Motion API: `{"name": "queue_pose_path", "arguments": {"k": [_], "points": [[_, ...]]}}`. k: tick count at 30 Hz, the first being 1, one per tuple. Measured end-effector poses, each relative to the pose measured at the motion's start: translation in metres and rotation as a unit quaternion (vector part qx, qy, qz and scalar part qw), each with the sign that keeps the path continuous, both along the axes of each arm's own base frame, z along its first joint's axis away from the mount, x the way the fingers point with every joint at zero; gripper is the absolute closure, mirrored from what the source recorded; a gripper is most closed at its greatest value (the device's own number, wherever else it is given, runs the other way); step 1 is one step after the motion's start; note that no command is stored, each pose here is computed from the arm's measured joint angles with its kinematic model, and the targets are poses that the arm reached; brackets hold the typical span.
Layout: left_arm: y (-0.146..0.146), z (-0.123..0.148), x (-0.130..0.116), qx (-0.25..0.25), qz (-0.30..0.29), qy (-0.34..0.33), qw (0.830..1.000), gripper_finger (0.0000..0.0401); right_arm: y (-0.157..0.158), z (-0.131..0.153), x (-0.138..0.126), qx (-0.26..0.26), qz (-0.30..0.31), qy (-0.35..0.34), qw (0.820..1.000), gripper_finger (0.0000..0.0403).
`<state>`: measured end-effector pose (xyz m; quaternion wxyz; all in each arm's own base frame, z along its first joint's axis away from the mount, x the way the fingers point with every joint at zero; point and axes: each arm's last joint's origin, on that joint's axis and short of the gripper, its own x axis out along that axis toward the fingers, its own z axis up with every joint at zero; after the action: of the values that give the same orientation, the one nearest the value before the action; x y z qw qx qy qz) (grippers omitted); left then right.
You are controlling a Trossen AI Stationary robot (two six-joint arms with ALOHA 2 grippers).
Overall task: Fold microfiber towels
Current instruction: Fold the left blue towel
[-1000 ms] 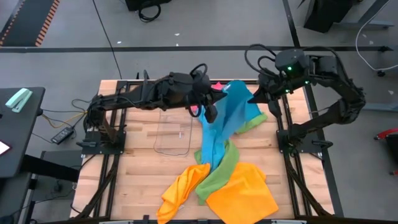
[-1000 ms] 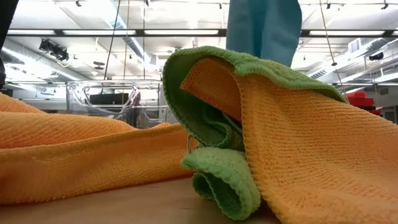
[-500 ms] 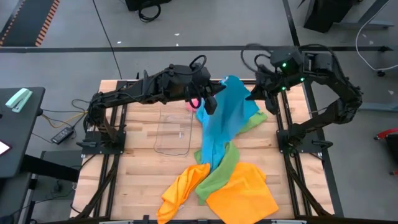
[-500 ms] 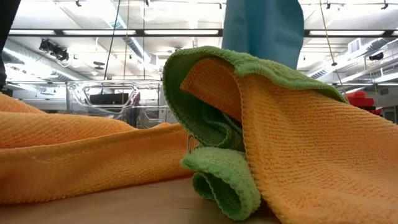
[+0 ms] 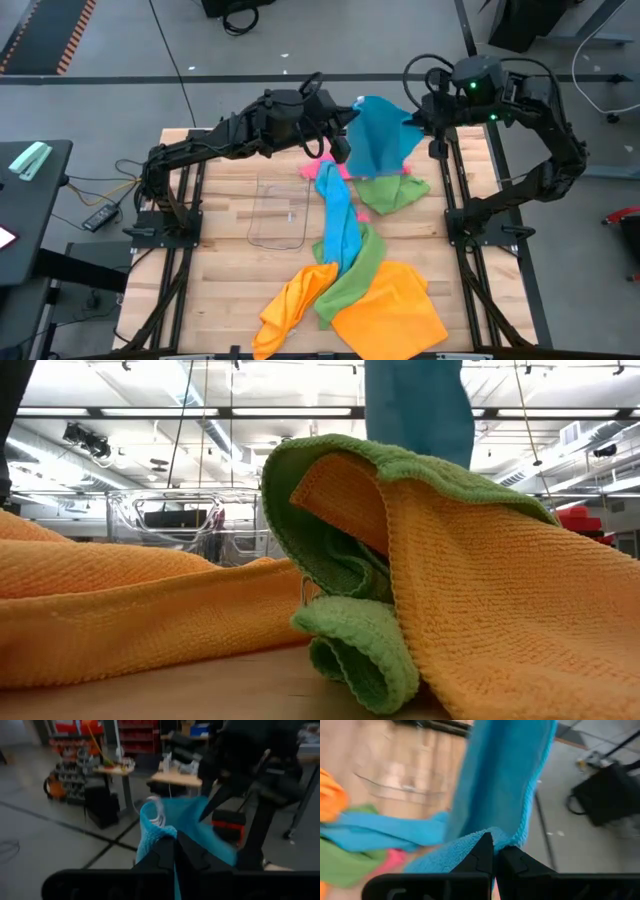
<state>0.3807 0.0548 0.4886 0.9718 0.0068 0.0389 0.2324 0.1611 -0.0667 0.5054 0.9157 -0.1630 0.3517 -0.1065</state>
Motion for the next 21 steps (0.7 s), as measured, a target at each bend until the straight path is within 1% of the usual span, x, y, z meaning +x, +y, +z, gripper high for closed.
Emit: {"name": "queue_pose_path", "arguments": {"k": [4, 6, 8, 10, 15, 19, 21], "points": [[-0.001, 0.0, 0.0, 0.028, -0.001, 0.014, 1.0, 0.037, -0.002, -0.002, -0.003, -0.056, -0.013, 0.04, 0.998, 0.0391], [-0.002, -0.001, 0.0, 0.03, 0.0, 0.021, 0.999, 0.0366, -0.002, -0.004, -0.004, -0.064, -0.013, 0.058, 0.996, 0.0391], [-0.003, -0.003, 0.0, 0.028, -0.002, 0.032, 0.999, 0.0368, -0.002, -0.005, -0.005, -0.059, -0.013, 0.068, 0.996, 0.0391], [-0.006, -0.007, 0.0, 0.026, -0.006, 0.052, 0.998, 0.0376, -0.001, -0.008, -0.005, -0.042, -0.013, 0.078, 0.996, 0.0391], [-0.017, -0.018, -0.001, 0.019, -0.022, 0.107, 0.994, 0.039, 0.003, -0.016, -0.008, 0.03, 0.001, 0.1, 0.995, 0.0391], [-0.028, -0.022, -0.003, 0.028, -0.04, 0.136, 0.989, 0.0383, 0.012, -0.015, -0.008, 0.071, 0.037, 0.083, 0.993, 0.0391], [-0.032, -0.019, -0.005, 0.028, -0.058, 0.134, 0.989, 0.0375, 0.017, -0.014, -0.01, 0.076, 0.063, 0.077, 0.992, 0.0391]]}}
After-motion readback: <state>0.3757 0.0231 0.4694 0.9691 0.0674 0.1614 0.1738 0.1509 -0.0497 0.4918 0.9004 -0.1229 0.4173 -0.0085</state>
